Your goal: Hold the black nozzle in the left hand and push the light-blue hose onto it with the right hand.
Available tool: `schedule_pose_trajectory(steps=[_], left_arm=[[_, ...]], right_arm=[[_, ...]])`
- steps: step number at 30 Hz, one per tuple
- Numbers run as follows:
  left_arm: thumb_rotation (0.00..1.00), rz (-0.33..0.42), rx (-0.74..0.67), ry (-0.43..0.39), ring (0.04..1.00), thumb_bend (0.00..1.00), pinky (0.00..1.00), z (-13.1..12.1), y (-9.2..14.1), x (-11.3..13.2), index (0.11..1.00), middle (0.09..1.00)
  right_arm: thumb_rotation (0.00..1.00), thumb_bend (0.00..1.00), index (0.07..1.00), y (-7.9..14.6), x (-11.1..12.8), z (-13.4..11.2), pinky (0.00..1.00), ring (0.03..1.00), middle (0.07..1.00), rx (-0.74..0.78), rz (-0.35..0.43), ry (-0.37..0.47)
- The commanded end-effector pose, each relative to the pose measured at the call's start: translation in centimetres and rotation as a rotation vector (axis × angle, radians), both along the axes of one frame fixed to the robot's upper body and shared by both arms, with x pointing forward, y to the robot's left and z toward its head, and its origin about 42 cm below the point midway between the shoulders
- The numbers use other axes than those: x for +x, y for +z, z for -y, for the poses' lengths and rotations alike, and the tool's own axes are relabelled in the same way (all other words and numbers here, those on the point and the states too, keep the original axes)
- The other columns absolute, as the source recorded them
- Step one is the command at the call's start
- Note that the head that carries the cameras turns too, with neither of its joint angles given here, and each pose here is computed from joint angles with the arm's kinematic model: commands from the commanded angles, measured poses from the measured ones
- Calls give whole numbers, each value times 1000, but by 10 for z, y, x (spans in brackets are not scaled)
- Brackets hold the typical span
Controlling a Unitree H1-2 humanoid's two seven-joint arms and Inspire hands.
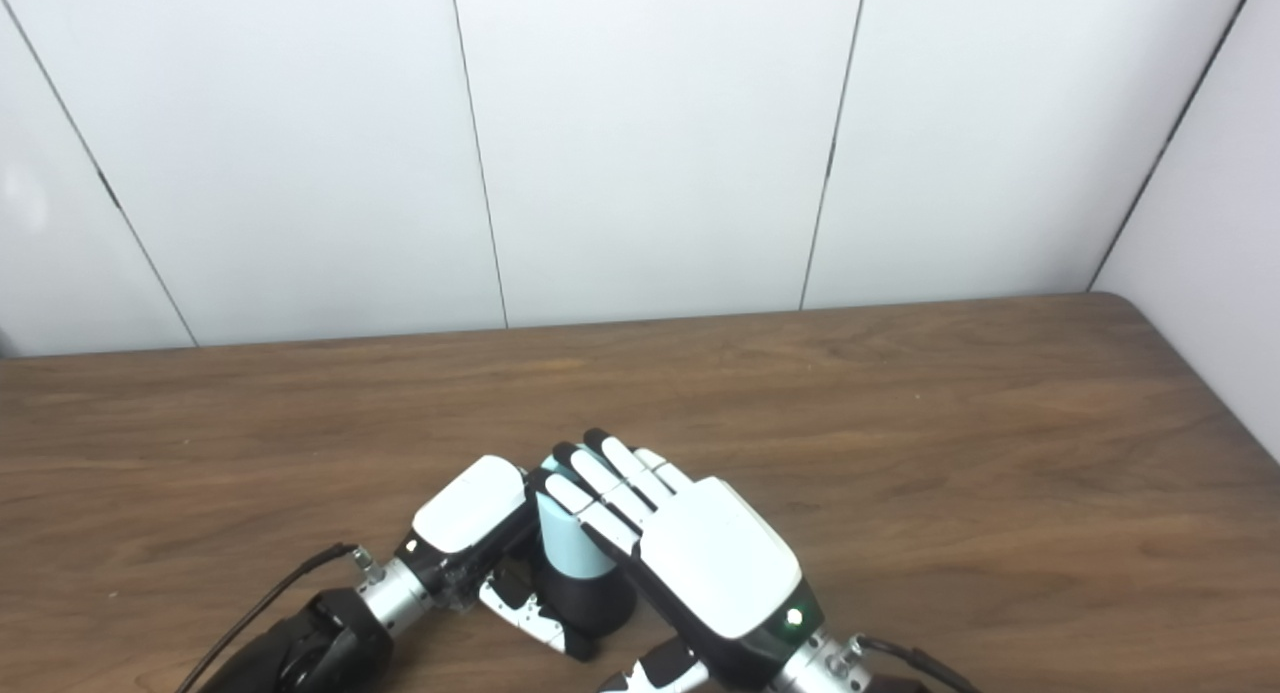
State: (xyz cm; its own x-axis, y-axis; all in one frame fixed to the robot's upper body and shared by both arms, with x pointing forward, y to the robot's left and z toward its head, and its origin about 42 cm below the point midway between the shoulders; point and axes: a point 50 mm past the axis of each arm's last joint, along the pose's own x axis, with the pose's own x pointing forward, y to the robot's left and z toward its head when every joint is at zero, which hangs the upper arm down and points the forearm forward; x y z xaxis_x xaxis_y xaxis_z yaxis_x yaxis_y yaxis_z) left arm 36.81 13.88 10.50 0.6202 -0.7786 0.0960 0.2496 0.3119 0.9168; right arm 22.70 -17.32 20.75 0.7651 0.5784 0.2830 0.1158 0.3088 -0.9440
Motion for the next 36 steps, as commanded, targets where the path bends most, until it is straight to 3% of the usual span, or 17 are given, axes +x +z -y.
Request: schedule_pose_trajectory(steps=[1,7,14,25,29,31,32,34,36], left_arm=[[42,-215,73,42,125,520,75,-16,-71,-48,482,200],[44,-214,88,37,147,519,96,-15,-72,-47,481,225],[42,-218,97,35,132,520,83,-15,-75,-48,483,202],[42,-216,106,51,127,520,83,-20,-78,-46,483,196],[41,-216,104,64,126,520,81,-22,-78,-44,483,200],[41,-215,108,67,126,520,80,-23,-78,-43,483,203],[41,-216,111,68,134,520,85,-23,-77,-43,484,216],[41,-217,110,70,142,520,92,-24,-77,-42,484,228],[41,-213,106,75,138,520,89,-25,-77,-42,484,218]], right_arm=[[755,850,896,1,0,-2,909,944,942,45,15,28],[801,831,934,22,10,-11,993,984,972,111,133,-2],[847,813,981,37,18,-11,1000,1000,1000,130,206,-42],[799,794,952,42,19,-3,1000,979,971,233,294,-60],[785,802,902,38,21,4,940,939,938,371,327,-75],[758,813,880,31,22,9,813,895,914,494,307,-97],[757,788,876,25,24,13,780,880,908,566,292,-112],[700,622,852,12,29,23,710,837,874,697,251,-141],[524,452,786,-4,33,35,668,788,828,841,168,-209]])
